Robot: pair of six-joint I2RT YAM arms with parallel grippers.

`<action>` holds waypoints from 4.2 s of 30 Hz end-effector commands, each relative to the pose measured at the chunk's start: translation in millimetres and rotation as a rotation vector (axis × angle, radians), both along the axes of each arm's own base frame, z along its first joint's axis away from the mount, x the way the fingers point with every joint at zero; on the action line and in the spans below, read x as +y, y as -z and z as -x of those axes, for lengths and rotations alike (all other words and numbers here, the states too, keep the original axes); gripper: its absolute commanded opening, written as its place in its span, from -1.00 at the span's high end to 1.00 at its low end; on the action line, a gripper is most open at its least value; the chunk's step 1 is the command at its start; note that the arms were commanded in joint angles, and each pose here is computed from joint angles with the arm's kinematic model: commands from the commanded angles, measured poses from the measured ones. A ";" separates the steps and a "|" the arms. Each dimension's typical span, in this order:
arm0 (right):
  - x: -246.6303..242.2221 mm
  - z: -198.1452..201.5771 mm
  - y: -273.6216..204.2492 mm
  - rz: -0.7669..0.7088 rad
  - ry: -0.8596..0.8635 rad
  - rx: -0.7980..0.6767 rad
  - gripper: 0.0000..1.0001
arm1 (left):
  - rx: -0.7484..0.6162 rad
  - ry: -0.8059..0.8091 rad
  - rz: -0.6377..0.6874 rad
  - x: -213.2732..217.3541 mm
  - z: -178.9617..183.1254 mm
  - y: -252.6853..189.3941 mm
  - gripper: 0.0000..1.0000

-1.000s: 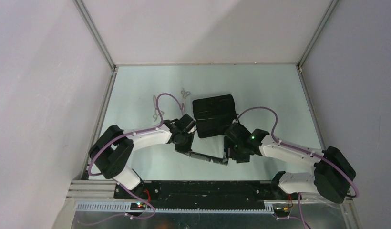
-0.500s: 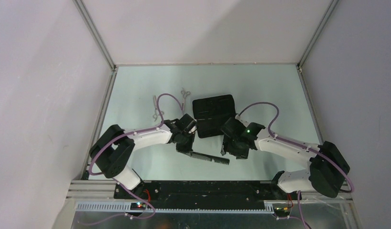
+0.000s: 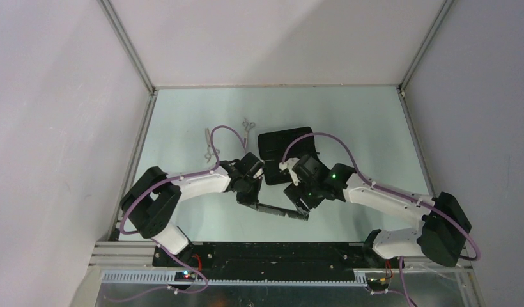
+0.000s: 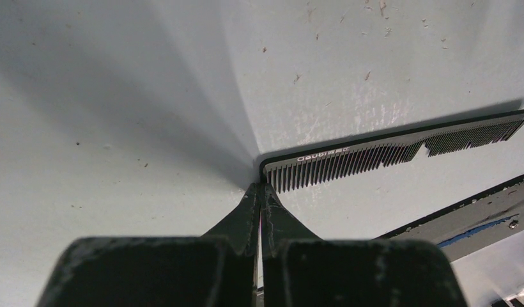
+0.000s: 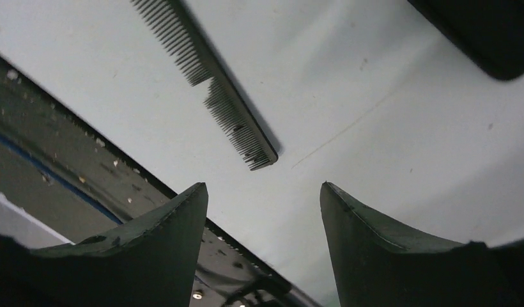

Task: Sort the hair-cutting tools
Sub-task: Pick up the comb at the center of the board.

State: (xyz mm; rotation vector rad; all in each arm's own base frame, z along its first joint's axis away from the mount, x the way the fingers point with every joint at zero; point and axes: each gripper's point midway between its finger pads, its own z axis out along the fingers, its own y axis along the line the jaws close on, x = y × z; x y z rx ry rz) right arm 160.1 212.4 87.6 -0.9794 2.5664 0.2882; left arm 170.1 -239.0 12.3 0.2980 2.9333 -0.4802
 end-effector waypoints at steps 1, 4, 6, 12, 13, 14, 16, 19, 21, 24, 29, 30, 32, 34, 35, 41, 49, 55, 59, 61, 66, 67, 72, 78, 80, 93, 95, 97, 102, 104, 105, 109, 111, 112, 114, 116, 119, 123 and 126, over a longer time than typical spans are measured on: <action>19.4 0.3 -13.2 -0.080 -0.379 -0.096 -0.40 | 0.018 -0.013 -0.036 7.1 2.9 12.3 1.00; 22.8 8.2 -6.9 -0.103 -0.509 -0.071 -0.37 | 0.020 -0.014 -0.036 7.6 2.7 12.5 1.00; 20.4 10.1 1.3 -0.084 -0.557 -0.051 -0.35 | 0.019 -0.015 -0.035 7.5 2.3 12.3 1.00; 9.2 20.1 35.0 -0.006 -0.656 0.049 -0.26 | 0.025 -0.016 -0.041 8.2 2.4 13.0 1.00; 7.7 21.6 38.7 0.001 -0.662 0.058 -0.26 | 0.025 -0.015 -0.040 8.1 2.6 12.8 1.00; 8.1 20.5 42.4 0.006 -0.671 0.057 -0.26 | 0.025 -0.015 -0.040 8.2 2.4 12.8 1.00; 8.6 18.6 49.5 0.018 -0.676 0.055 -0.25 | 0.025 -0.016 -0.041 7.9 2.4 12.8 1.00; 8.7 16.6 59.4 0.034 -0.683 0.056 -0.23 | 0.028 -0.014 -0.043 8.0 2.5 13.4 1.00; 9.0 13.2 66.5 0.050 -0.689 0.048 -0.21 | 0.027 -0.013 -0.045 8.4 2.4 13.5 1.00; 7.4 13.0 76.4 0.078 -0.699 0.062 -0.19 | 0.029 -0.014 -0.048 9.0 2.4 13.5 1.00; 3.5 13.1 89.0 0.128 -0.710 0.075 -0.16 | 0.032 -0.012 -0.050 9.2 2.8 13.7 1.00; 2.6 14.1 90.6 0.135 -0.714 0.079 -0.15 | 0.033 -0.011 -0.050 9.1 2.9 13.5 1.00; -0.1 15.9 94.4 0.163 -0.724 0.085 -0.14 | 0.031 -0.013 -0.051 9.4 2.3 13.1 1.00; -4.0 18.0 97.0 0.199 -0.739 0.086 -0.14 | 0.032 -0.012 -0.054 10.0 2.4 13.2 1.00; -6.3 19.7 97.7 0.221 -0.745 0.087 -0.14 | 0.032 -0.012 -0.055 10.2 2.3 13.1 1.00; -15.4 32.4 98.2 0.278 -0.771 0.111 -0.14 | 0.032 -0.013 -0.057 10.1 2.2 13.0 1.00; -23.6 43.3 109.0 0.317 -0.773 0.180 -0.11 | 0.025 -0.012 -0.063 12.3 2.3 11.3 1.00; -30.6 41.5 117.8 0.392 -0.785 0.173 0.00 | 0.023 -0.013 -0.064 12.6 2.3 10.2 1.00; -32.4 39.0 118.9 0.419 -0.782 0.160 0.07 | 0.027 -0.013 -0.061 12.2 2.7 10.5 1.00; -33.0 39.3 119.2 0.431 -0.788 0.155 0.10 | 0.030 -0.011 -0.059 11.6 2.8 11.1 1.00; -36.0 35.6 119.7 0.473 -0.796 0.129 0.27 | 0.032 -0.011 -0.055 10.8 2.7 10.0 1.00; -36.2 34.5 119.6 0.479 -0.795 0.124 0.33 | 0.028 -0.012 -0.051 10.1 1.9 8.6 1.00; -34.6 31.2 115.8 0.482 -0.793 0.097 0.52 | 0.022 -0.013 -0.031 6.9 0.0 3.5 0.98; -27.2 30.8 103.5 0.442 -0.789 0.071 0.73 | -0.007 -0.058 0.009 15.4 -11.4 -13.1 0.75; -23.3 30.2 97.9 0.418 -0.788 0.055 0.77 | -0.061 -0.112 0.055 23.5 -22.6 -31.6 0.61; -6.7 21.9 79.5 0.320 -0.762 -0.026 0.96 | -0.232 -0.332 0.406 49.8 -48.5 -90.2 -0.31; -4.2 19.5 75.9 0.300 -0.751 -0.038 0.98 | -0.208 -0.330 0.476 40.0 -45.0 -88.3 -0.37; -2.4 15.8 71.2 0.279 -0.736 -0.055 0.99 | -0.183 -0.326 0.534 32.4 -41.3 -86.2 -0.40; 2.0 6.3 59.0 0.224 -0.701 -0.098 1.00 | -0.159 -0.332 0.611 23.7 -37.5 -81.4 -0.40; 5.0 4.9 55.4 0.196 -0.694 -0.111 1.00 | -0.154 -0.332 0.647 20.2 -36.5 -81.7 -0.40; 5.3 4.6 54.8 0.189 -0.693 -0.114 1.00 | -0.143 -0.328 0.659 18.8 -33.5 -79.7 -0.40; 7.2 2.3 51.0 0.167 -0.684 -0.128 1.00 | -0.142 -0.318 0.713 11.6 -34.2 -82.2 -0.40; 7.8 1.9 49.3 0.162 -0.684 -0.133 1.00 | -0.138 -0.303 0.726 7.3 -33.6 -83.3 -0.40; 8.0 1.5 48.9 0.161 -0.681 -0.136 1.00 | -0.129 -0.289 0.732 4.4 -31.3 -83.0 -0.40; 7.9 0.4 48.1 0.159 -0.676 -0.142 1.00 | -0.125 -0.269 0.746 -0.7 -30.3 -85.3 -0.40; 8.6 -1.4 46.9 0.155 -0.671 -0.153 1.00 | -0.118 -0.260 0.745 -4.3 -29.3 -84.2 -0.39; 11.3 -3.2 43.4 0.139 -0.663 -0.174 1.00 | -0.104 -0.254 0.751 -10.0 -27.9 -82.6 -0.36; 12.1 -5.3 39.6 0.128 -0.653 -0.196 1.00 | -0.072 -0.259 0.746 -16.9 -25.4 -74.5 -0.27; 13.2 -5.9 36.1 0.115 -0.647 -0.211 1.00 | -0.065 -0.269 0.759 -22.4 -27.0 -74.3 -0.13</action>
